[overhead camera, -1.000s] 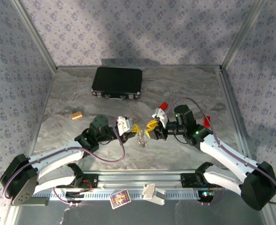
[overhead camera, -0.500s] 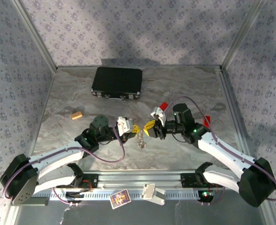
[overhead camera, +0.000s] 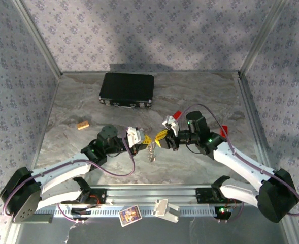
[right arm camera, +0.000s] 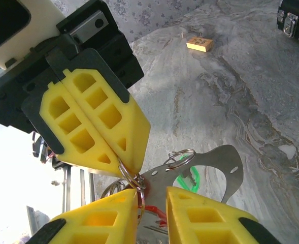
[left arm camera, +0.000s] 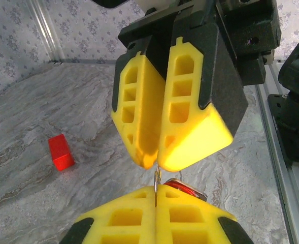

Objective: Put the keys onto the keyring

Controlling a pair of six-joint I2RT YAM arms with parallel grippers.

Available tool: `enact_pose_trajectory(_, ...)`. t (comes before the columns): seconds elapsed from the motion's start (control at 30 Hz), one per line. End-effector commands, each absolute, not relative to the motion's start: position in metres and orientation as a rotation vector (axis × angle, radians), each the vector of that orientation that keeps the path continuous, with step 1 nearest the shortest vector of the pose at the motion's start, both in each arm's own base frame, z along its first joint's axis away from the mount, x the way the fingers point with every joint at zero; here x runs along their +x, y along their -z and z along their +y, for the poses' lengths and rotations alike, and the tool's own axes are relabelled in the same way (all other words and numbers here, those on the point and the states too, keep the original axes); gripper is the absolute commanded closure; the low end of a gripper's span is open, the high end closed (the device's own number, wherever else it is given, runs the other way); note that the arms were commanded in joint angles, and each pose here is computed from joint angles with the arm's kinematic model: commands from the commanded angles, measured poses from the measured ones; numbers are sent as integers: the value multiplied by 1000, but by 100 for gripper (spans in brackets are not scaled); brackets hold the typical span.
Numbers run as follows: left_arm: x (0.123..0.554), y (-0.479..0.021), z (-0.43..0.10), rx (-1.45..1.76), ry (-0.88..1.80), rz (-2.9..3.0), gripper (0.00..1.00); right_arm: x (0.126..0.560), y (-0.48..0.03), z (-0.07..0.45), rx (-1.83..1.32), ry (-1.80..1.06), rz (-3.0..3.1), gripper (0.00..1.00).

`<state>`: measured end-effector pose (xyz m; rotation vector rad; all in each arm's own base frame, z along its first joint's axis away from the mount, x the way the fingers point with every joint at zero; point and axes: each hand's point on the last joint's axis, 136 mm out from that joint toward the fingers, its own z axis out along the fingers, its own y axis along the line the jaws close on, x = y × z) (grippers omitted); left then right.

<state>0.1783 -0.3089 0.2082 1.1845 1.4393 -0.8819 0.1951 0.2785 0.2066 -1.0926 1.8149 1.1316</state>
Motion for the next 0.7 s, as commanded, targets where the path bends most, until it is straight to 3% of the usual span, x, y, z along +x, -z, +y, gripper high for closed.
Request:
enact_pose_trajectory(0.0,174,-237,-313,1172,906,1313,100,194,-221,281,-1116,-1158,1781,85)
enact_pose_trajectory(0.2,174,-240,-313,1169,907,1303,100,192,-223,281,-1132,-1165,1771,100)
enact_pose_trajectory(0.67,166,-263,-315,1146,968,1229,100,195,-208,278,-1121,-1165,1793,100)
